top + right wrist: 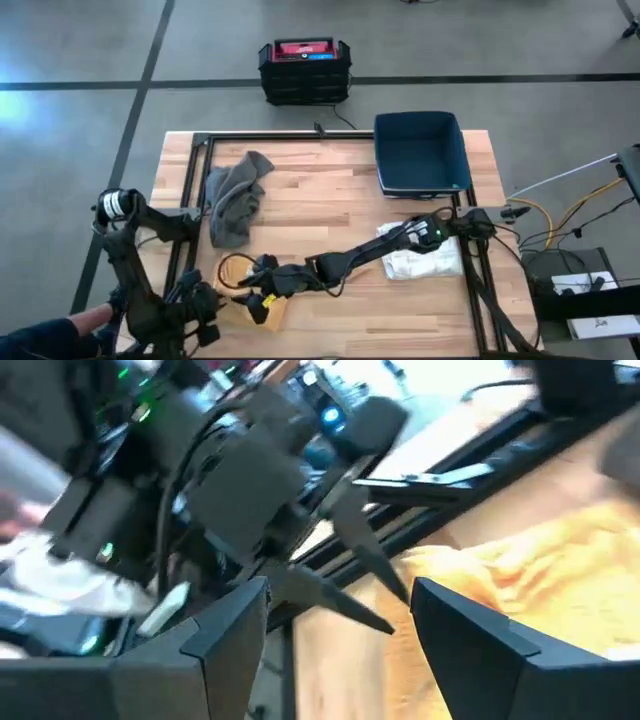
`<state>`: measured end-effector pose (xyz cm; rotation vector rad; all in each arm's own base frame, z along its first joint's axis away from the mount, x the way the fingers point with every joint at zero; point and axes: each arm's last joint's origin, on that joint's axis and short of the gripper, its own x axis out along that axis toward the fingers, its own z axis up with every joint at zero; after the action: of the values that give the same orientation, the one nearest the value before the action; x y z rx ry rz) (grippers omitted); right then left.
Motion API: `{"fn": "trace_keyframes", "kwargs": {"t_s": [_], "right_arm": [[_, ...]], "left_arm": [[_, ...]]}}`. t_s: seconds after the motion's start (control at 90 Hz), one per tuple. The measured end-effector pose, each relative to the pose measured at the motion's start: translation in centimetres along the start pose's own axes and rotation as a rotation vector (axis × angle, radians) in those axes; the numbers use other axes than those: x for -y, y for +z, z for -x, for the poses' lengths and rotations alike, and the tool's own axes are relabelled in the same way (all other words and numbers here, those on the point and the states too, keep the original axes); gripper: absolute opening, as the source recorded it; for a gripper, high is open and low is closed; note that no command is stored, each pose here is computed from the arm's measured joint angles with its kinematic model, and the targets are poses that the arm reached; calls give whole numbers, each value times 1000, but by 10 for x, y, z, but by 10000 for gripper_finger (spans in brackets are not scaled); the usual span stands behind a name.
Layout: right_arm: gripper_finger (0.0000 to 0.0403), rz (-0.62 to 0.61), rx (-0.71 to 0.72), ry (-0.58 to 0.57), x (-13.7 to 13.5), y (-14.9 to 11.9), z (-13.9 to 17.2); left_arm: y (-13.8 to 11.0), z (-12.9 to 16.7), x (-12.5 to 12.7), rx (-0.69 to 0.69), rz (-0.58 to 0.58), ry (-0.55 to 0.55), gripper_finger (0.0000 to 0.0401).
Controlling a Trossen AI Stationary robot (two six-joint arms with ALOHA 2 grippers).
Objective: Fold towel
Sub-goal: Fold the yellow towel
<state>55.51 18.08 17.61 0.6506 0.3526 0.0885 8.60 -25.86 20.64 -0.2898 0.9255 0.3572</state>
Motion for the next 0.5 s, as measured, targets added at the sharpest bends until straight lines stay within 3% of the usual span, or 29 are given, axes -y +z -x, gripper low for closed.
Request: {"fn": "trace_keyframes", "kwargs": {"t_s": [0.278, 0.5], "right_arm": [[253, 201, -273, -130, -7, 5, 12], [262, 319, -386, -180, -5, -16, 17]], "left_arm": [[26, 37, 18, 131, -40, -140, 75], [20, -2, -1, 164, -29, -16, 75]]}}
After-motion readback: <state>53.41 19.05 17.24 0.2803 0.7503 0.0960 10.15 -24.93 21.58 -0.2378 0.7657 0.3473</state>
